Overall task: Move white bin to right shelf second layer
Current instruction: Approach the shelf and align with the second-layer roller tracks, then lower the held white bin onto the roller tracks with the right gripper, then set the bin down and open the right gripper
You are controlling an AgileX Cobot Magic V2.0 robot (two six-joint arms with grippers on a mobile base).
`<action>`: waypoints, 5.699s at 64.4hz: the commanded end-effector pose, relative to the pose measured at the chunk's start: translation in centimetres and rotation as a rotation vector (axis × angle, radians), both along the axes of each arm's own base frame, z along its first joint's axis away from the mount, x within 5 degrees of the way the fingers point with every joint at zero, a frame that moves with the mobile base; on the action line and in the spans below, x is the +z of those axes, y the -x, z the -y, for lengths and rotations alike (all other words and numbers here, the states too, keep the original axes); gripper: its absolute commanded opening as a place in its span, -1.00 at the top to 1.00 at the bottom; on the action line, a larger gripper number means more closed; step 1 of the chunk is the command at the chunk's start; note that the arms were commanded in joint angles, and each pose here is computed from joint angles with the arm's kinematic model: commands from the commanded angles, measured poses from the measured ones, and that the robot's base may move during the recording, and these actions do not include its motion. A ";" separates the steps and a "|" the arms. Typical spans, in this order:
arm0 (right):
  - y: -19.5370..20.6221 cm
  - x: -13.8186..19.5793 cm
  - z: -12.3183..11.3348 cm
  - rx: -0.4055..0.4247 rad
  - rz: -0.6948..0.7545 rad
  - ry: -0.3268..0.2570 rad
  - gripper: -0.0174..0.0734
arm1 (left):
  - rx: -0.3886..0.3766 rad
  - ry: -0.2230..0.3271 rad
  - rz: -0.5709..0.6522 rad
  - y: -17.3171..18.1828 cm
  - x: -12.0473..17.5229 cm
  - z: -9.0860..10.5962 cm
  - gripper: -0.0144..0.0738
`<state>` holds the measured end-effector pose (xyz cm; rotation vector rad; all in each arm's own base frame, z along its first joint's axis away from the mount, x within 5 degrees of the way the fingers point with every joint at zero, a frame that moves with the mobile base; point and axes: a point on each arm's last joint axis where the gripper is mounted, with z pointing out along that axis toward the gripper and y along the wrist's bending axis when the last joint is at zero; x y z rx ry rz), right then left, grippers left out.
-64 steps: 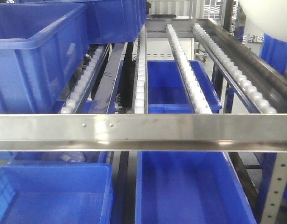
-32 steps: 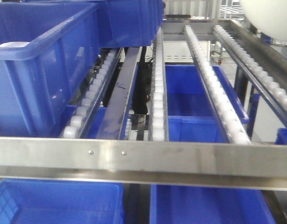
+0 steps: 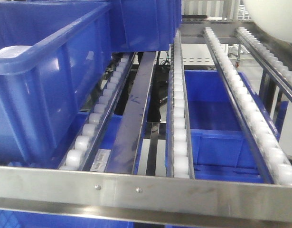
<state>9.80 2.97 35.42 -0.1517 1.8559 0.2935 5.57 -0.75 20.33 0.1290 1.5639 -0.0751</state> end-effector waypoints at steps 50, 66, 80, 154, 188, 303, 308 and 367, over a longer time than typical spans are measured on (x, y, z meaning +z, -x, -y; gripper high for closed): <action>-0.1 2.0 0.0 -0.004 0.133 -0.035 0.51 | 0.006 0.017 0.061 0.0 -0.4 0.0 0.48; -0.1 2.0 0.0 -0.004 0.133 -0.035 0.51 | 0.006 0.017 0.061 0.0 -0.4 0.0 0.48; -0.1 2.0 0.0 -0.004 0.133 -0.035 0.51 | 0.006 0.017 0.061 0.0 -0.4 0.0 0.48; -5.2 0.9 -1.5 -0.004 -0.061 0.023 0.51 | 0.006 0.017 0.061 0.0 -0.4 0.0 0.48; -15.4 -1.5 -2.2 -0.092 -0.237 0.067 0.51 | 0.006 0.017 0.061 0.0 -0.4 0.0 0.48; -21.2 -9.4 -1.9 -0.135 -0.505 0.123 0.51 | 0.006 0.017 0.061 0.0 -0.4 0.0 0.48; -21.2 -9.4 -1.7 -0.141 -0.506 0.122 0.51 | 0.006 0.017 0.061 0.0 -0.4 0.0 0.48; -21.5 -9.9 -1.7 -0.144 -0.518 0.124 0.51 | 0.006 0.017 0.061 0.0 -0.4 0.0 0.48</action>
